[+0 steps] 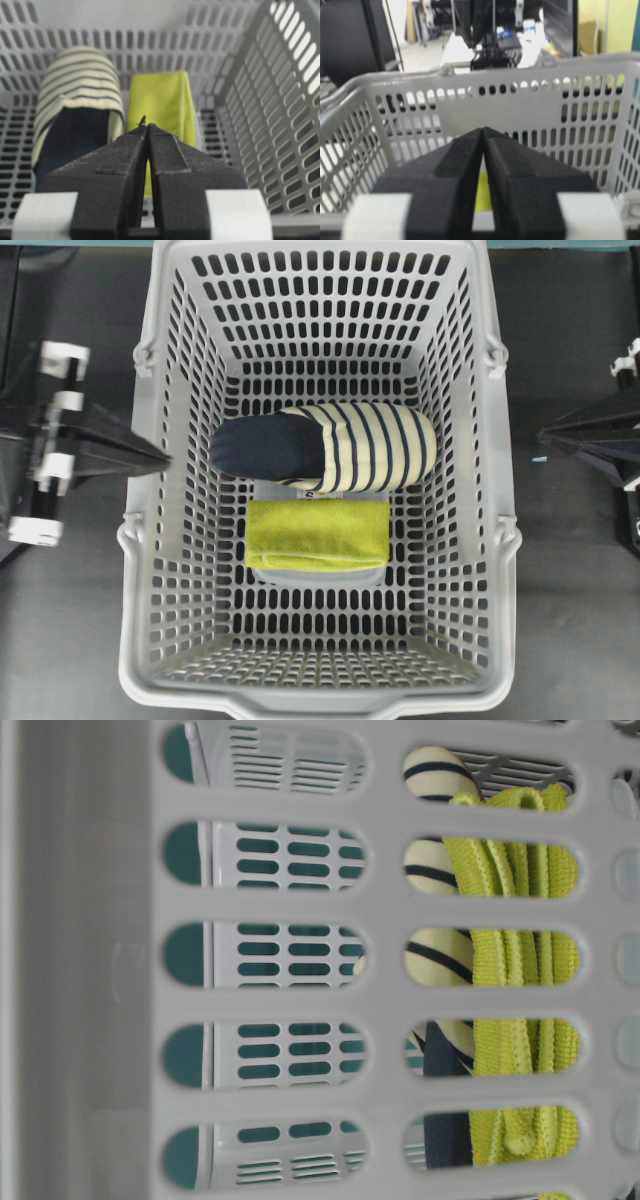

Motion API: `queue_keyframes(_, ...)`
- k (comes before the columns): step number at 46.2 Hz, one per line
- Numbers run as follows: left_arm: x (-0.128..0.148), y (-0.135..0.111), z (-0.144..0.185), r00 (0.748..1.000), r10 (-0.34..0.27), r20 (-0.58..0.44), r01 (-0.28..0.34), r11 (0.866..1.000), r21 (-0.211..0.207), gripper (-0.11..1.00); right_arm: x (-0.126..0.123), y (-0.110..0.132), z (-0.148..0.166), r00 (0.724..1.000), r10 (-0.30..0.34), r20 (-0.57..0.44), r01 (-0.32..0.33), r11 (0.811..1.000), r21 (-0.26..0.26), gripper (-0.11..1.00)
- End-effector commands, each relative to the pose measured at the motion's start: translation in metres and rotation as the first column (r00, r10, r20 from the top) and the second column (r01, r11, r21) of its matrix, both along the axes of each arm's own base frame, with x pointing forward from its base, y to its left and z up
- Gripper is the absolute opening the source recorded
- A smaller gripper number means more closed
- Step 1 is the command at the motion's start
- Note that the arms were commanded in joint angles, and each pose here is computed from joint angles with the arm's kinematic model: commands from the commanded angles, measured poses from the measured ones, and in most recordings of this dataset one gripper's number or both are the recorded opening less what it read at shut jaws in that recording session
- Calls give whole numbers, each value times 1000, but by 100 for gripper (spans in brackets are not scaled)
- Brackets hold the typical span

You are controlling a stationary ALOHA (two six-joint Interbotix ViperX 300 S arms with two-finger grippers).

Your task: Pick up the yellow cloth from the shopping basket with the left arm.

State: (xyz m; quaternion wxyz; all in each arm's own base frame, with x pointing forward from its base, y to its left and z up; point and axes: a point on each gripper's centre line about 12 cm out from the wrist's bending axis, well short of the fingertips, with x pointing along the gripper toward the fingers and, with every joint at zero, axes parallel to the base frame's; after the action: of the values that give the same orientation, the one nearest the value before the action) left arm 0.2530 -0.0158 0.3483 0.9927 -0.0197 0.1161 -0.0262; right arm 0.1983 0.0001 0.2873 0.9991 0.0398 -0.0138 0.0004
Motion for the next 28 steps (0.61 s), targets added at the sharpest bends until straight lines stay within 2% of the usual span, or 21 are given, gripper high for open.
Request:
queue_keyframes(1,20,-5,12,999,-12,-53,12,1000,5,0,3,0,5,1000,1,-15,-1,1000,5,10)
queue_keyframes(3,32,-7,11,995,-13,-102,14,1000,9,0,3,0,3,1000,1,-29,-1,1000,5,17)
queue_keyframes(12,73,-11,6,964,-5,-265,7,1000,8,1,3,0,2,999,0,-43,0,1000,0,69)
queue_keyframes(14,84,-12,3,953,-4,-301,8,1000,12,1,3,0,2,999,0,-44,0,1000,0,76)
queue_keyframes(16,93,-14,1,944,-4,-329,8,1000,13,4,3,0,1,999,0,-48,0,1000,0,78)
queue_keyframes(20,111,-15,-8,918,1,-396,7,1000,19,23,3,0,2,999,0,-46,0,1000,0,76)
queue_keyframes(28,142,-22,-34,851,-1,-525,23,999,37,74,3,-1,2,999,-5,-44,5,1000,0,76)
